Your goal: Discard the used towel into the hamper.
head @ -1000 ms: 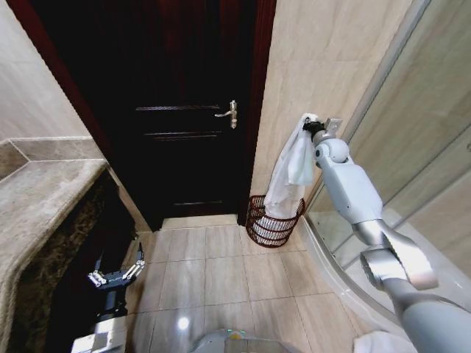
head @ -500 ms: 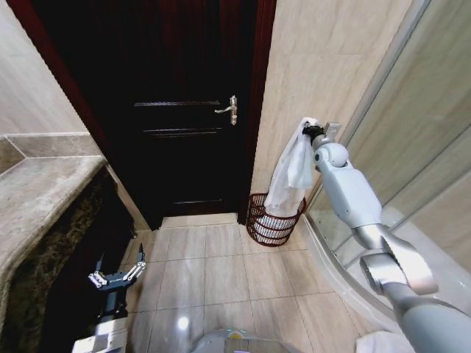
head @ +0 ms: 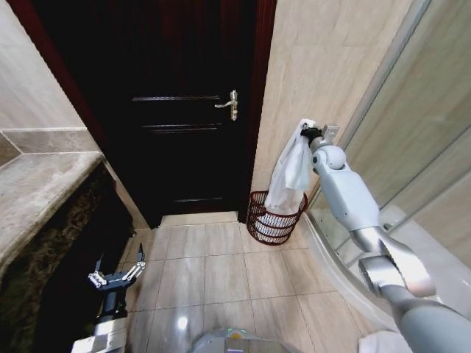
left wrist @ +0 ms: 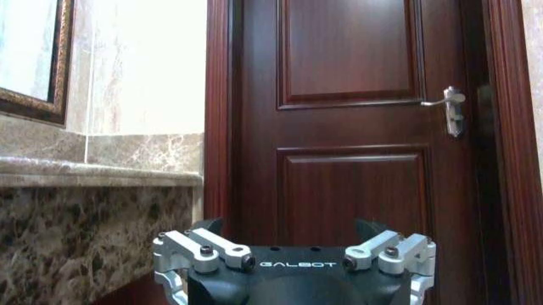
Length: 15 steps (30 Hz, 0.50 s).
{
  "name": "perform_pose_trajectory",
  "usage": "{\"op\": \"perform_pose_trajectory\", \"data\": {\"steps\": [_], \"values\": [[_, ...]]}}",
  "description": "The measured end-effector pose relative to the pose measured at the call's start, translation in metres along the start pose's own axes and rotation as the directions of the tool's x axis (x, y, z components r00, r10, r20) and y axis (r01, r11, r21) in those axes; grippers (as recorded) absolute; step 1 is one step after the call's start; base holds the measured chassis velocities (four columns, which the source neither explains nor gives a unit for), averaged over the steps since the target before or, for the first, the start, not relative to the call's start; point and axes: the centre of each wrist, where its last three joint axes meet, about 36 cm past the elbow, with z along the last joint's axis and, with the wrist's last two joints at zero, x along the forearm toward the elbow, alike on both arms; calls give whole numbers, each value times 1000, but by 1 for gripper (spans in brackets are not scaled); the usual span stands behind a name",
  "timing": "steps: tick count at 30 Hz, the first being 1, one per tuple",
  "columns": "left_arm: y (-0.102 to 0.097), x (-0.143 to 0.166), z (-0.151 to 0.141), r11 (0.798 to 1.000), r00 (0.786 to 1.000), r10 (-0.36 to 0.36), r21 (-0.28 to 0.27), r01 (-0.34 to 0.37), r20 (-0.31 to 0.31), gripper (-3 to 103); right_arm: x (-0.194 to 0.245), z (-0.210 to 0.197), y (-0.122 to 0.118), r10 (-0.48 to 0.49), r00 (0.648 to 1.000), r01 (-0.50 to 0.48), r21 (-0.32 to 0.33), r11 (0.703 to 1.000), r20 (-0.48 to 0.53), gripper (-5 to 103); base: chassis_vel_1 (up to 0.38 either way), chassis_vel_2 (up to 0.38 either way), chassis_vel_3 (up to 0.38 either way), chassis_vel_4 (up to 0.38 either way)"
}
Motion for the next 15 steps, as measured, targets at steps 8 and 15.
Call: {"op": "perform_pose_trajectory", "data": {"steps": [8,15], "values": [[-4,0,1,1000,1000,10,3,-10,-1,100,20,17,-7,0,1000,0,4,1000,-12,5,0,0,0,0],[-8,0,0,1000,1000,22,4,-22,0,100,17,20,-16,6,1000,-6,3,1000,-19,5,0,0,0,0]]}}
